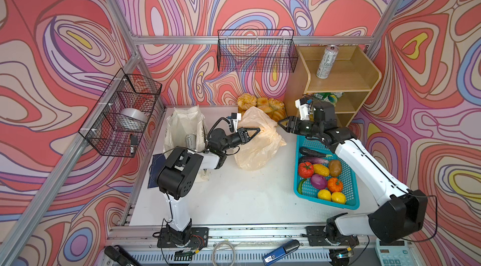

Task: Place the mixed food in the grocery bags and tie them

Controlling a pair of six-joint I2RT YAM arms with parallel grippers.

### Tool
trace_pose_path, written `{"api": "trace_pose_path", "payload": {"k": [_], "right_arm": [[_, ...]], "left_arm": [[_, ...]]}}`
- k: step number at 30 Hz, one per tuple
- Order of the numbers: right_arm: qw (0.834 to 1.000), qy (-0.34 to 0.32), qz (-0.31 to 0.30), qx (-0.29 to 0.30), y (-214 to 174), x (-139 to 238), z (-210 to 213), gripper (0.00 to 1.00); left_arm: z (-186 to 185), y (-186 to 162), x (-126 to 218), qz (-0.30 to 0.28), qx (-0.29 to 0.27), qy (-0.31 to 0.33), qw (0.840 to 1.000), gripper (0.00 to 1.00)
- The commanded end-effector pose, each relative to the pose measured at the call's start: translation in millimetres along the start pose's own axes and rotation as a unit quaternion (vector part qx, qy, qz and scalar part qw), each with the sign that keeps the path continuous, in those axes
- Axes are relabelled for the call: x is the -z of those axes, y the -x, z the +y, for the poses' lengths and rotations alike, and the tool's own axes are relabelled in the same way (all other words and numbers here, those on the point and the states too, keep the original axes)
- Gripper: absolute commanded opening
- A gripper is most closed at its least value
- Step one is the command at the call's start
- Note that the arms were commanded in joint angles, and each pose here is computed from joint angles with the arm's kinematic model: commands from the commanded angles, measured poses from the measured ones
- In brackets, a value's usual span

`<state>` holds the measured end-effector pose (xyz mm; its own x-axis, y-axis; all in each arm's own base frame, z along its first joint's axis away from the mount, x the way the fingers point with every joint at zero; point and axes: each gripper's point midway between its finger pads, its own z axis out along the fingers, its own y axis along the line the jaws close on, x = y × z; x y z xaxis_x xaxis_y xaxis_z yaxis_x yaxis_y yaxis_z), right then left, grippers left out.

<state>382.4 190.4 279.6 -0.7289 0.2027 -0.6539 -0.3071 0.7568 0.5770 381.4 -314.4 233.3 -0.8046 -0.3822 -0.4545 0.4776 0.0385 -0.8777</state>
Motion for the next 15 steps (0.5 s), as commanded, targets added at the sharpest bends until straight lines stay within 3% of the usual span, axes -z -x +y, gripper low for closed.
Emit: {"api": "trace_pose_path", "payload": {"k": [1, 8, 15], "right_arm": [[0.999, -0.023, 0.032, -0.012, -17.3, -22.0, -10.0, 0.61], [0.997, -0.007, 0.067, -0.035, -44.2, -54.2, -9.3, 0.61], [0.996, 0.031, 0.079, -0.039, -54.4, -62.0, -1.5, 0.61]], "left_arm": [[-16.0, 1.4, -5.8, 0.003, -0.027, -0.033, 0.999, 0.00], [-20.1, -3.5, -10.2, 0.010, -0.027, -0.039, 0.999, 0.00], [-20.2, -6.7, -14.7, 0.015, -0.025, -0.042, 0.999, 0.00]]}}
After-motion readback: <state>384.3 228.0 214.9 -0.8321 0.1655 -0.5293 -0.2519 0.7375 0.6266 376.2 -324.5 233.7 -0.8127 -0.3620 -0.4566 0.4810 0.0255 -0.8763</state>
